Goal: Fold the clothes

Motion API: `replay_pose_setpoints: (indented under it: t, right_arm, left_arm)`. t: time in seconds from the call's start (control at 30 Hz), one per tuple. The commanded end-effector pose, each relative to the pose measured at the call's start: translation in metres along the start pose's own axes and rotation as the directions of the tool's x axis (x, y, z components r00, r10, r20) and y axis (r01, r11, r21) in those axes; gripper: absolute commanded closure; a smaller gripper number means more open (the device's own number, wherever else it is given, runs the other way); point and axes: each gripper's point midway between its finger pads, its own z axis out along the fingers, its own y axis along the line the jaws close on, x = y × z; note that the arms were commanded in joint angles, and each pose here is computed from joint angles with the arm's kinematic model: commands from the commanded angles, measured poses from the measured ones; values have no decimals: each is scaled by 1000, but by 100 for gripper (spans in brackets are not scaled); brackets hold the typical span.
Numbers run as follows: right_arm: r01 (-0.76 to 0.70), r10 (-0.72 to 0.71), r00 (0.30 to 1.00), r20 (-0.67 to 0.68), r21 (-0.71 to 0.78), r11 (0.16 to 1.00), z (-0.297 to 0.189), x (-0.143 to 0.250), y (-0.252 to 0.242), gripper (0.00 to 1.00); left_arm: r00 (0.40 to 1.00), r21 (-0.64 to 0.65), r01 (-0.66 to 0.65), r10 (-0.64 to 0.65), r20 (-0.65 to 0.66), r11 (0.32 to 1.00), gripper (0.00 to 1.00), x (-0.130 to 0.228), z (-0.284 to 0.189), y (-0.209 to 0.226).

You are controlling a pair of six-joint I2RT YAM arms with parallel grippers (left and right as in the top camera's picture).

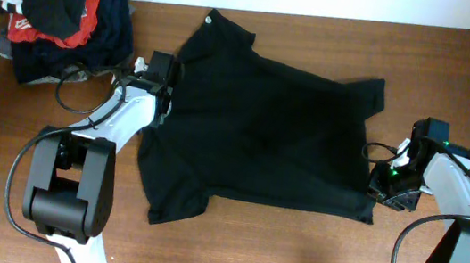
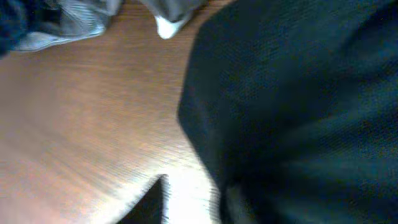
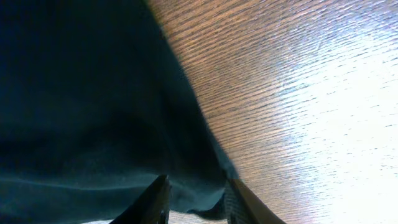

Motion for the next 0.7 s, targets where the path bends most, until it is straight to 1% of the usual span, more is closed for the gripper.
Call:
replay_pose_setpoints:
  t: [0.0,0.07,0.17,0.27,0.33,0.37,0.47,0.6,0.67]
  right_arm:
    - [5,-5,999,46,1,1000,-11,-9,0,66]
    - [5,-5,999,47,1,1000,-11,-10,0,66]
    - [6,-6,999,52,-1,1000,-13,-11,0,66]
    - [23,-20,998,59,-50,998,-19,-15,10,66]
    - [56,-49,996,72,-107,993,-29,-21,22,66]
    - [58,-49,996,77,-114,992,-34,-23,24,66]
    - [61,-50,995,88,-116,991,-49,-29,28,66]
    - [66,-53,993,109,-118,991,-62,-36,31,65]
    - [78,-59,986,156,-122,989,-67,-48,33,61]
  left_arm:
    - [1000,-90,-11,11,-2,996,39,-2,3,17]
    - [1000,-89,-17,16,-10,996,27,0,3,17]
    - [1000,-43,-16,15,-20,999,20,1,2,11]
    - [1000,21,-2,3,-27,1000,16,2,-4,5]
    - [1000,83,14,-12,-20,996,13,0,-17,3]
    - [1000,100,19,-18,-15,995,7,-1,-22,3]
    - [999,182,39,-40,1,983,1,-4,-46,4]
    - [998,278,49,-55,13,959,1,-4,-73,5]
    - [998,326,53,-62,20,944,1,-5,-83,1]
